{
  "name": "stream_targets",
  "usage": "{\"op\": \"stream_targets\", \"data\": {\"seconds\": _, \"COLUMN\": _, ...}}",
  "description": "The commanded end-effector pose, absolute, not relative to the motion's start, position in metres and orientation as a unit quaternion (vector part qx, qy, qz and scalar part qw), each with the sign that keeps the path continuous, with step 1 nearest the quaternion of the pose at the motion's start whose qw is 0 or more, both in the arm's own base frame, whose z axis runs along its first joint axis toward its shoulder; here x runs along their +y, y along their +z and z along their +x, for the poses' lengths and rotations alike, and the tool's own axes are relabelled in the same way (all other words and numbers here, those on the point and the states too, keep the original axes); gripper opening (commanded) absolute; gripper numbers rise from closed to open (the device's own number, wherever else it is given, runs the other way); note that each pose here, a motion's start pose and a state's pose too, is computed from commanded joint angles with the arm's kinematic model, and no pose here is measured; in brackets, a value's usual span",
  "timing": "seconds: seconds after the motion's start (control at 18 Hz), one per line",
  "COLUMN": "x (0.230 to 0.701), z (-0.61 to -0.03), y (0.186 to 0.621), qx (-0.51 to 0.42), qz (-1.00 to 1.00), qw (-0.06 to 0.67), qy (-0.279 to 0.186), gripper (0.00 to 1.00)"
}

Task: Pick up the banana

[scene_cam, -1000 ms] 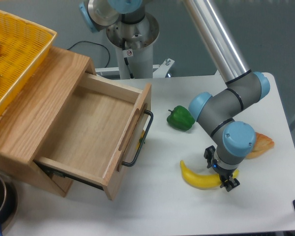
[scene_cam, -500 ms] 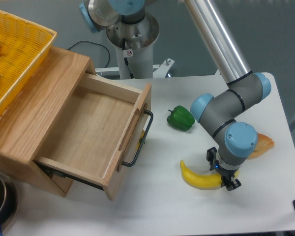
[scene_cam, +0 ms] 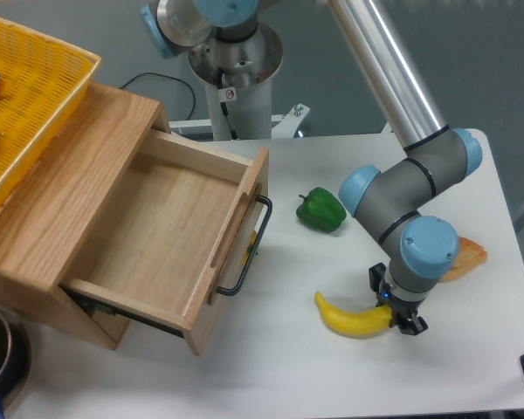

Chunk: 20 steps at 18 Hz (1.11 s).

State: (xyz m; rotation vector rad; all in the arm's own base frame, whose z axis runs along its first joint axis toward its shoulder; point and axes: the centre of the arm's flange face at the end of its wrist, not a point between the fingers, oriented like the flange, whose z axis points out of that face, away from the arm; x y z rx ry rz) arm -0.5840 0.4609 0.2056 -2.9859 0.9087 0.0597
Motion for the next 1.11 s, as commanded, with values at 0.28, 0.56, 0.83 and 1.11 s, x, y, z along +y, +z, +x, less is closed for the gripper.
{"op": "stream_targets", "data": {"seconds": 0.28, "x": 0.452, "z": -0.569, "y": 0.256, "qx": 0.273, "qz": -0.962, "qw": 0.007, "qy": 0.028, "gripper": 0.30}}
{"op": "stream_targets", "data": {"seconds": 0.56, "x": 0.421, "z": -0.570, "y": 0.304, "qx": 0.249, "qz": -0.968, "qw": -0.004, "qy": 0.021, "gripper": 0.30}}
{"op": "stream_targets", "data": {"seconds": 0.83, "x": 0.407, "z": -0.571, "y": 0.369, "qx": 0.221, "qz": -0.975, "qw": -0.007, "qy": 0.020, "gripper": 0.30}}
{"op": "stream_targets", "data": {"seconds": 1.11, "x": 0.392, "z": -0.578, "y": 0.393, "qx": 0.208, "qz": -0.978, "qw": -0.007, "qy": 0.019, "gripper": 0.30}}
